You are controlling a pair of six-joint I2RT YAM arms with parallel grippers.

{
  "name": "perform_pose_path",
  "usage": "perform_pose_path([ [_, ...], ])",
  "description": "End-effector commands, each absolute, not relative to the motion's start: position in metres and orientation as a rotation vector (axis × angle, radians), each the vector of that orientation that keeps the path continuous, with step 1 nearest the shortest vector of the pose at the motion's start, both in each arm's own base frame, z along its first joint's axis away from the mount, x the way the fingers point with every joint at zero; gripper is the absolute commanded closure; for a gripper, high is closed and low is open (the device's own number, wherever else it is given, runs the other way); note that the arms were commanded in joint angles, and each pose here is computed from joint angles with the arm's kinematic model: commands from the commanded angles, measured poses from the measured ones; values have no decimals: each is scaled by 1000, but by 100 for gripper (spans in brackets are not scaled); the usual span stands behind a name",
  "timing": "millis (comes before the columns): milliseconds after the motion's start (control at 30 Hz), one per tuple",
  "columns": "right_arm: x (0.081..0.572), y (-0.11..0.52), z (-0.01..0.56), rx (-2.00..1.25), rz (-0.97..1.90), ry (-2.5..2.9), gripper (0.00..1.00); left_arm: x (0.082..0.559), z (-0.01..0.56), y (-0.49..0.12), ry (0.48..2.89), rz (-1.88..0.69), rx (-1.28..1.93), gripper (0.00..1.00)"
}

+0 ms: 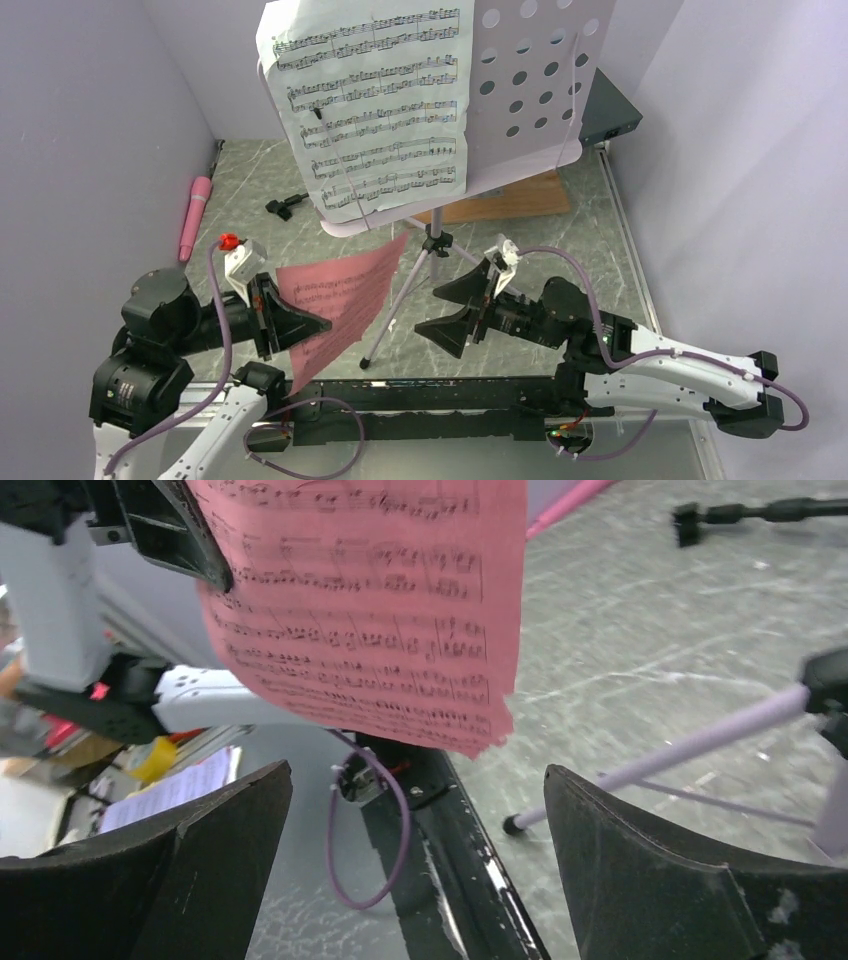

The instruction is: Set up the instrument practice props

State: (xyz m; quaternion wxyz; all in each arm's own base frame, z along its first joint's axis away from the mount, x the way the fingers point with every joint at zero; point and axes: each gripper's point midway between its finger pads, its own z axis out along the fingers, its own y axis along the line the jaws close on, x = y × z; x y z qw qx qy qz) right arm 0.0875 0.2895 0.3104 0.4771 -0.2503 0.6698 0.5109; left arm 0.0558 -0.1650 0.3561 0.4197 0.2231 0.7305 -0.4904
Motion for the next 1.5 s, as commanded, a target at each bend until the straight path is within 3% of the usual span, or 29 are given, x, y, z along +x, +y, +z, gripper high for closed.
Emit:
perform_pose_path([
  [0,59,312,339,-736,1480,1473,1,12,377,-173,1673,-1369,865,100],
  [233,38,324,364,-755,1693,1272,7,-17,413,-173,1478,-1448,1019,100],
  [267,35,321,366,-757,1707,1245,9,-19,417,-173,1461,-1444,1028,100],
  [400,17,307,390,-767,1814,1068,36,-14,434,-173,1416,-1400,1002,100],
  [633,16,310,447,-766,1821,972,45,22,458,-186,1475,-1451,933,100],
  [800,38,310,486,-705,1681,1012,87,45,478,-192,1493,-1406,930,100],
  [833,47,309,489,-665,1643,1045,100,48,482,-192,1492,-1393,926,95],
  [900,57,304,494,-622,1588,1066,100,55,495,-193,1473,-1366,907,73],
  [967,60,298,501,-613,1555,1051,100,65,509,-193,1454,-1338,857,42],
  [1000,61,295,504,-614,1537,1046,100,70,516,-193,1441,-1329,833,35],
  [1067,63,289,511,-608,1507,1047,100,75,531,-193,1410,-1316,786,31],
  [1200,64,281,523,-614,1471,1031,100,80,560,-193,1320,-1333,727,39],
  [1333,65,276,534,-612,1449,1028,100,83,583,-196,1258,-1376,702,61],
  [1467,63,277,545,-621,1448,1007,100,82,603,-200,1190,-1431,733,71],
])
